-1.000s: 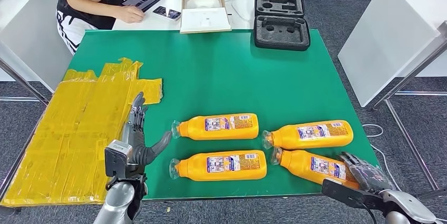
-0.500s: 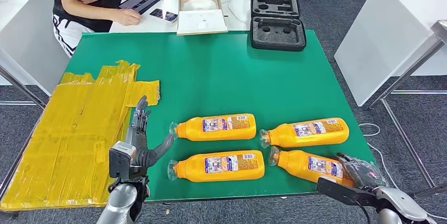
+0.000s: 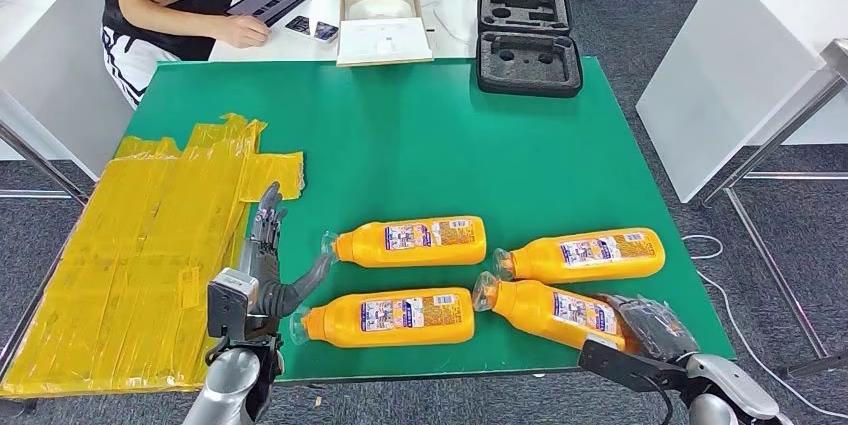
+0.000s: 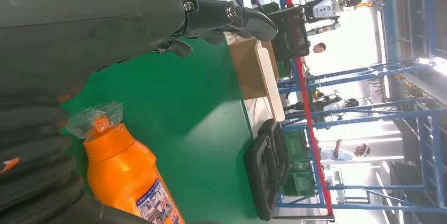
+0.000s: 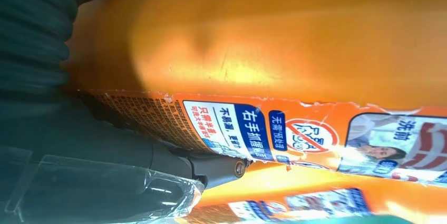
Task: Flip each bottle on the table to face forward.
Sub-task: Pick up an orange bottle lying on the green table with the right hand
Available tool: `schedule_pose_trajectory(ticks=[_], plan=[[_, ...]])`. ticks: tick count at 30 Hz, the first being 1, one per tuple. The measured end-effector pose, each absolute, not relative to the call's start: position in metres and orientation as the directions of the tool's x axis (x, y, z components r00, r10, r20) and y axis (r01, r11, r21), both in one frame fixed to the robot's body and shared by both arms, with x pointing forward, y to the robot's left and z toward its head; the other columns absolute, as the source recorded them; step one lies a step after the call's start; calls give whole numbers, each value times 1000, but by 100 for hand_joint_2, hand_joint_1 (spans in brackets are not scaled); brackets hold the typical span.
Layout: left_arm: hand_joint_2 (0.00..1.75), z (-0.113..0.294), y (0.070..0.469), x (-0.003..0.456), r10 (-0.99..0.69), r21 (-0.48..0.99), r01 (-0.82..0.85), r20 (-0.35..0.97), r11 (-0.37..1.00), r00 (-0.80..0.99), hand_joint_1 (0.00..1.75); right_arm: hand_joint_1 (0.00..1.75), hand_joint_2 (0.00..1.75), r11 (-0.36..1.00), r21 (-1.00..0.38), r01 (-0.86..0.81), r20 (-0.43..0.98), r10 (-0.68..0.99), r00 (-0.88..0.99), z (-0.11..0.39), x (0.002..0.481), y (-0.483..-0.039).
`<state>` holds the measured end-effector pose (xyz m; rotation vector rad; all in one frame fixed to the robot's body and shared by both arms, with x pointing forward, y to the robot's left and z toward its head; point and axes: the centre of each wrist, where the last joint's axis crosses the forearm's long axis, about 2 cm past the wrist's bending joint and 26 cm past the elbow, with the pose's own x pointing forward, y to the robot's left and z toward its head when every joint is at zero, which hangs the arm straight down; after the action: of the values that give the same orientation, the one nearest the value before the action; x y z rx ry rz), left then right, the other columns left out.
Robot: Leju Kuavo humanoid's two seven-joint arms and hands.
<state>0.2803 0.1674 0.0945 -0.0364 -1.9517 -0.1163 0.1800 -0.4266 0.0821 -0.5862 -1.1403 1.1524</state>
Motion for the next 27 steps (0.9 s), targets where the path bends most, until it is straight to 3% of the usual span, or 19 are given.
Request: schedule_pose_trajectory(ticks=[13, 19, 27], plan=[[175, 94, 167, 281, -33, 67, 77, 927, 995, -374, 0, 175, 175, 398, -853, -338, 437, 899, -42, 82, 182, -415], [175, 94, 166, 280, -49, 77, 63, 929, 995, -366, 0, 175, 175, 521, -844, -127, 529, 847, -40, 93, 190, -404], [175, 93, 162, 276, -65, 92, 59, 930, 994, -360, 0, 175, 175, 701, -696, 156, 703, 709, -47, 103, 196, -374]])
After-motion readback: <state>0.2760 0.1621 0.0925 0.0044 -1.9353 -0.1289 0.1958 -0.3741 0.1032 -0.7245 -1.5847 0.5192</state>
